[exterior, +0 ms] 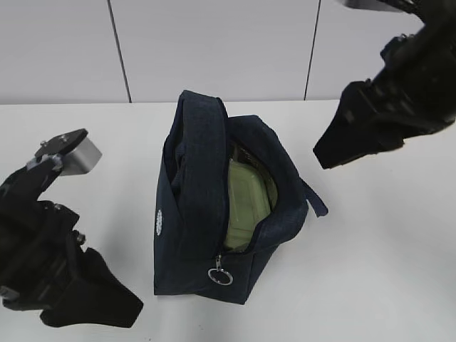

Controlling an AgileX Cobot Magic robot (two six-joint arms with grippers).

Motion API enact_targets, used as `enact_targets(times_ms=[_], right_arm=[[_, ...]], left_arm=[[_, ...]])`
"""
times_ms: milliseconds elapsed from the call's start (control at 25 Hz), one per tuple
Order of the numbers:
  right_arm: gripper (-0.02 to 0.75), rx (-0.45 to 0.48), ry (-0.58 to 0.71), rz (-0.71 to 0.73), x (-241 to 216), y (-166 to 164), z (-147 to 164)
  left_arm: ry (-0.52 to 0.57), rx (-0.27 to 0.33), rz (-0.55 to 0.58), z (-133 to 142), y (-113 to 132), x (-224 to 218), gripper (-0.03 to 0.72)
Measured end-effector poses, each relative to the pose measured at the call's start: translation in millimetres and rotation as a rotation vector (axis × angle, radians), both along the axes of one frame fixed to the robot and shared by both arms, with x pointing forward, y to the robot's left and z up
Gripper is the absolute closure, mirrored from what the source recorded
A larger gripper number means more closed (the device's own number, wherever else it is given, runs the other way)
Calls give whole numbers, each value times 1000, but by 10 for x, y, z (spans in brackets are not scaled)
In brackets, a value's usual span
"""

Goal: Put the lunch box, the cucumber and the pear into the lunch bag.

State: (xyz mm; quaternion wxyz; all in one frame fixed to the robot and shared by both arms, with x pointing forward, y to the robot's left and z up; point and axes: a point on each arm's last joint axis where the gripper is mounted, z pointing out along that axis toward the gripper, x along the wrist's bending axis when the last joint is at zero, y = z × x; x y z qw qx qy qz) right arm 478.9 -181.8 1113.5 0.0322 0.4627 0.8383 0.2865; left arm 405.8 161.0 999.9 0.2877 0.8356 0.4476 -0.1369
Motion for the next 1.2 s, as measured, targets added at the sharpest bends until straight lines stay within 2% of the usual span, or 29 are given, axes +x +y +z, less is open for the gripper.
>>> enact_targets(times_ms=[80, 360, 440, 720, 800, 920, 1040, 1200], right_arm=[[314, 37, -29, 30, -143, -18, -56], [314, 168, -92, 118, -535, -43, -351], [314, 202, -84, 116, -619, -51, -478], [314, 225, -58, 109, -670, -51, -580], [314, 263, -58, 88, -662, -33, -558], [314, 299, -59, 76, -652, -14, -513], [314, 249, -87, 115, -640, -29, -458], [314, 47, -101, 157, -625, -146, -471]], left_arm=[[-35, -30, 17, 28, 28, -61, 455], [-312, -159, 78, 381, 121, -164, 455], [-367, -180, 99, 457, 147, -180, 455], [-357, -238, 153, 503, 135, -178, 455], [-345, -270, 183, 524, 123, -170, 455], [-339, -287, 200, 535, 118, -164, 455], [-327, -308, 217, 548, 110, -162, 455], [-325, -320, 232, 556, 108, -155, 455]])
